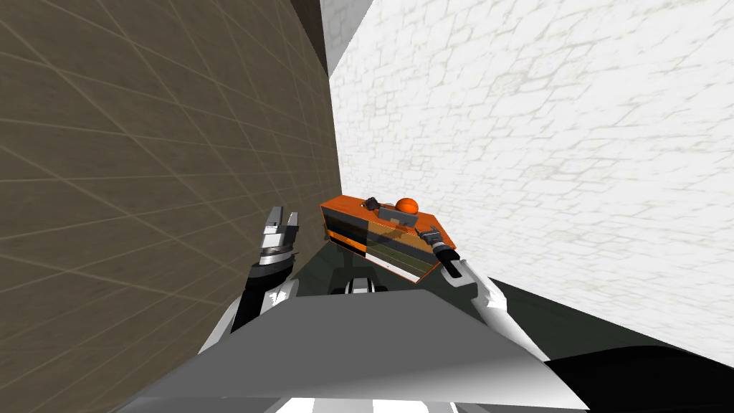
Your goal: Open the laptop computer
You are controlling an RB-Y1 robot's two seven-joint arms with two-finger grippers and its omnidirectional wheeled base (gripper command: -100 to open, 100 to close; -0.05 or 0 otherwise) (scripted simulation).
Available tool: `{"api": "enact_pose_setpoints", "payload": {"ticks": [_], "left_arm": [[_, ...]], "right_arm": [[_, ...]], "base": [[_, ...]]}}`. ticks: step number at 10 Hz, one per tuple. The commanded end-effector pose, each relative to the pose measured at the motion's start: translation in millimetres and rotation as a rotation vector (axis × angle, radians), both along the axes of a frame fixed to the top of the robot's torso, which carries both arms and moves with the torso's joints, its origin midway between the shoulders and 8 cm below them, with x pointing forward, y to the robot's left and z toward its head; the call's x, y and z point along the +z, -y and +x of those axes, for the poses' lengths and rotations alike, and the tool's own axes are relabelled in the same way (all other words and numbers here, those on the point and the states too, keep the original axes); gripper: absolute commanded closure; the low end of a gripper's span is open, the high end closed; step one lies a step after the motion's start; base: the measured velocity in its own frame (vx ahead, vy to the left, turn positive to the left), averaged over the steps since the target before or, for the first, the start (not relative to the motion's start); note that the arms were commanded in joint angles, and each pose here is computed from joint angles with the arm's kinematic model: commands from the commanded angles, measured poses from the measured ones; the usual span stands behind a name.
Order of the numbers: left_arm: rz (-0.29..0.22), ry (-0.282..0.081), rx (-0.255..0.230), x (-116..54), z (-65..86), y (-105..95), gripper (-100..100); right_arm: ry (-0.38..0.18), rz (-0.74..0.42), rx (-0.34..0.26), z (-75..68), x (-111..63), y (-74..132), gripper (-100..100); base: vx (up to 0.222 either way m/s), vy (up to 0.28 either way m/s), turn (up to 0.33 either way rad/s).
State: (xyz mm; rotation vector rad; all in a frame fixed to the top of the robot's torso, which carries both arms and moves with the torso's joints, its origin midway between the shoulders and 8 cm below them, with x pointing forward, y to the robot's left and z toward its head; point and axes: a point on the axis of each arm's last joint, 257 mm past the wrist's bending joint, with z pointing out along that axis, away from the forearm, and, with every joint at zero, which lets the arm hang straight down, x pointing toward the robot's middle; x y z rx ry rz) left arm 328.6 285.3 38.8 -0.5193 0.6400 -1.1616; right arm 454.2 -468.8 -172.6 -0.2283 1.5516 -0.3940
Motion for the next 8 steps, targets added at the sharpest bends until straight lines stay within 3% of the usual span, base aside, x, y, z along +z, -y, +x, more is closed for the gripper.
{"api": "enact_pose_setpoints", "payload": {"ticks": [1,6,8], "left_arm": [[0.000,0.000,0.000,0.0,0.0,0.0,0],[0.000,0.000,0.000,0.0,0.0,0.0,0],[0.000,0.000,0.000,0.0,0.0,0.0,0]], "right_arm": [[-0.058,-0.128,-0.067,1.8,-10.8,34,-100],[-0.153,-0.331,-0.180,1.3,-19.2,95,-100],[-0.168,-0.364,-0.199,0.7,-19.2,105,-100]], "base": [[0.106,0.088,0.010],[0.088,0.107,0.013],[0.044,0.037,0.003]]}}
